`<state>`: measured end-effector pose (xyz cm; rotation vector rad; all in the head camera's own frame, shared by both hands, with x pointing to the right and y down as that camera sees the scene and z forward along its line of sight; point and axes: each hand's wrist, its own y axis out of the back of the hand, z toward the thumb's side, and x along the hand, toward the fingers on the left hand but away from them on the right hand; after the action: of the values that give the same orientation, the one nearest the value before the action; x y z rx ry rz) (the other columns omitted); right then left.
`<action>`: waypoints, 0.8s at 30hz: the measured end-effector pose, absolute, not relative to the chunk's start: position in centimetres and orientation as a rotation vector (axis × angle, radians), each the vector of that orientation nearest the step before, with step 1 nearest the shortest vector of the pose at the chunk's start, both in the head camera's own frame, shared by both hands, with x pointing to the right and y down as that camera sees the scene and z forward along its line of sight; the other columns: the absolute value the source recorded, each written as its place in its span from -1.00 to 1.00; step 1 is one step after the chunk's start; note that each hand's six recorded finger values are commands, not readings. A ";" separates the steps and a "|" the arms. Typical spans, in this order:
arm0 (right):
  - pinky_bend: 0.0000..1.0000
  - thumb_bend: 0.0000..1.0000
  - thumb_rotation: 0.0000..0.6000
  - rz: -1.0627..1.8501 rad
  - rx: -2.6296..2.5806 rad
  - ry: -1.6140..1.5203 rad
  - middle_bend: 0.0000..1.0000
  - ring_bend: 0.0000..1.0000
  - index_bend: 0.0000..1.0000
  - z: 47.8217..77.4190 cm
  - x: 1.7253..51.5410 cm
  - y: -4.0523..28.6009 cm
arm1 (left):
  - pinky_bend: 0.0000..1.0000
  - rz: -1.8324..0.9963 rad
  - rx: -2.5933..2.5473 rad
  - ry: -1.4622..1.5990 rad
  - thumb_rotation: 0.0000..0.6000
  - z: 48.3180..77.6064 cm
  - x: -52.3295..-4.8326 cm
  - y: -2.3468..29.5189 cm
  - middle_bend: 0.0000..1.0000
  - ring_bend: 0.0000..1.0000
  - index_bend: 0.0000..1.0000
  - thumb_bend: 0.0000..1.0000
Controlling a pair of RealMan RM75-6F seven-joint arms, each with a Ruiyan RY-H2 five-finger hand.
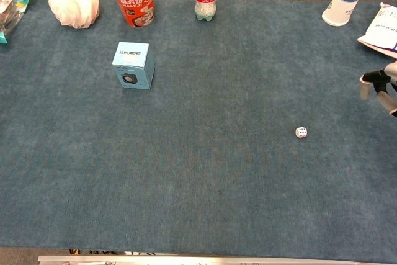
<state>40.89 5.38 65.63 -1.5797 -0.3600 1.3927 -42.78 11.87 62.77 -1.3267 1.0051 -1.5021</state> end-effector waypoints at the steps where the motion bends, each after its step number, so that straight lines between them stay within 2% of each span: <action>1: 0.70 0.51 1.00 1.397 -1.581 -0.341 0.57 0.57 -0.07 65.8 40.7 5.4 | -0.32 -1.500 -1.325 1.009 1.00 62.7 -42.9 11.9 -0.45 -0.60 -0.53 -1.00; 6: 0.90 0.90 1.00 1.433 -1.592 -0.233 0.83 0.80 -0.07 66.8 39.5 5.3 | -0.32 -1.497 -1.313 1.030 1.00 62.2 -43.3 12.0 -0.45 -0.60 -0.53 -1.00; 8: 0.96 0.99 1.00 1.449 -1.595 -0.199 0.91 0.87 -0.07 67.1 39.2 5.4 | -0.32 -1.496 -1.308 1.036 1.00 62.1 -43.4 12.1 -0.45 -0.60 -0.53 -1.00; 14: 1.00 1.00 1.00 1.499 -1.592 -0.101 1.00 0.99 -0.07 68.2 38.6 5.4 | -0.32 -1.495 -1.303 1.048 1.00 61.9 -43.5 12.1 -0.45 -0.60 -0.53 -1.00; 24: 1.00 1.00 1.00 1.539 -1.604 -0.006 1.00 1.00 -0.07 70.2 37.2 5.8 | -0.32 -1.500 -1.297 1.061 1.00 61.7 -43.8 12.1 -0.45 -0.59 -0.53 -1.00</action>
<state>37.16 5.83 70.24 -1.6038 -0.0063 1.5390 -43.81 12.11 61.71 -1.2967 1.0614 -1.4996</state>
